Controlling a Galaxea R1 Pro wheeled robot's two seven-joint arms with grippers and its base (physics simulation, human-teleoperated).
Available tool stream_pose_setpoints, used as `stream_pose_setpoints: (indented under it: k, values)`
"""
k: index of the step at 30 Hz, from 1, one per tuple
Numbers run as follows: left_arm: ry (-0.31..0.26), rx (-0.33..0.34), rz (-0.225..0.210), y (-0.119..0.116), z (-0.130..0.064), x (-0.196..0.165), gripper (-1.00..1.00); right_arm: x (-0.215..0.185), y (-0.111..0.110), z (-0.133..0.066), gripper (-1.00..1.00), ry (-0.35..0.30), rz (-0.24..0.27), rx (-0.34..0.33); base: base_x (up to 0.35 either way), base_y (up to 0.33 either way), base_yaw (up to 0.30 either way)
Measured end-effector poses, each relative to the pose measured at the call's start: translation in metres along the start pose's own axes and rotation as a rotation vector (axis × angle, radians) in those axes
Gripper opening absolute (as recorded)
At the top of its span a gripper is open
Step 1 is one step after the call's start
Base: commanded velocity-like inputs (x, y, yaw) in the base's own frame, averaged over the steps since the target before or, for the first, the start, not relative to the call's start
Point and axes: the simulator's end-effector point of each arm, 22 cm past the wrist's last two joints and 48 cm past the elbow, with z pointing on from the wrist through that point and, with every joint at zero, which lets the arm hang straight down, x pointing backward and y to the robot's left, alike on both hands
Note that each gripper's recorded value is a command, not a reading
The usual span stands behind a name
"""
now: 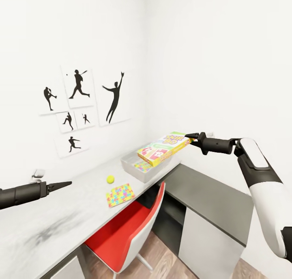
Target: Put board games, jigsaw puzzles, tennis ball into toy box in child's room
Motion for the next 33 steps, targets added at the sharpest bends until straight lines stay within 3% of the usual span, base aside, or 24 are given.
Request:
stream_pose_setpoints:
  k: [11,17,26,29,33]
  values:
    - [0.0,0.001,-0.001,0.0,0.001,0.001,1.0,0.001,0.0,0.001,-1.0,0.001,-0.001,0.002,0.254,-0.224,-0.015]
    - [0.0,0.001,-0.001,0.0,0.001,0.0,1.0,0.001,-0.001,0.001,-1.0,0.003,-0.002,0.004,0.207,-0.076,-0.188]
    - [-0.001,0.0,-0.001,0.0,0.001,0.0,1.0,0.005,0.001,0.005,-1.0,0.01,-0.003,0.002,0.027,-0.005,-0.262]
    - [-0.001,0.0,-0.001,0.0,0.001,0.0,1.0,0.01,-0.008,0.009,-1.0,0.019,-0.036,0.05,0.001,0.0,-0.219]
    - [-0.001,0.0,-0.001,0.0,0.001,0.0,1.0,0.01,-0.01,0.01,-1.0,0.02,-0.045,0.062,0.0,0.0,-0.064]
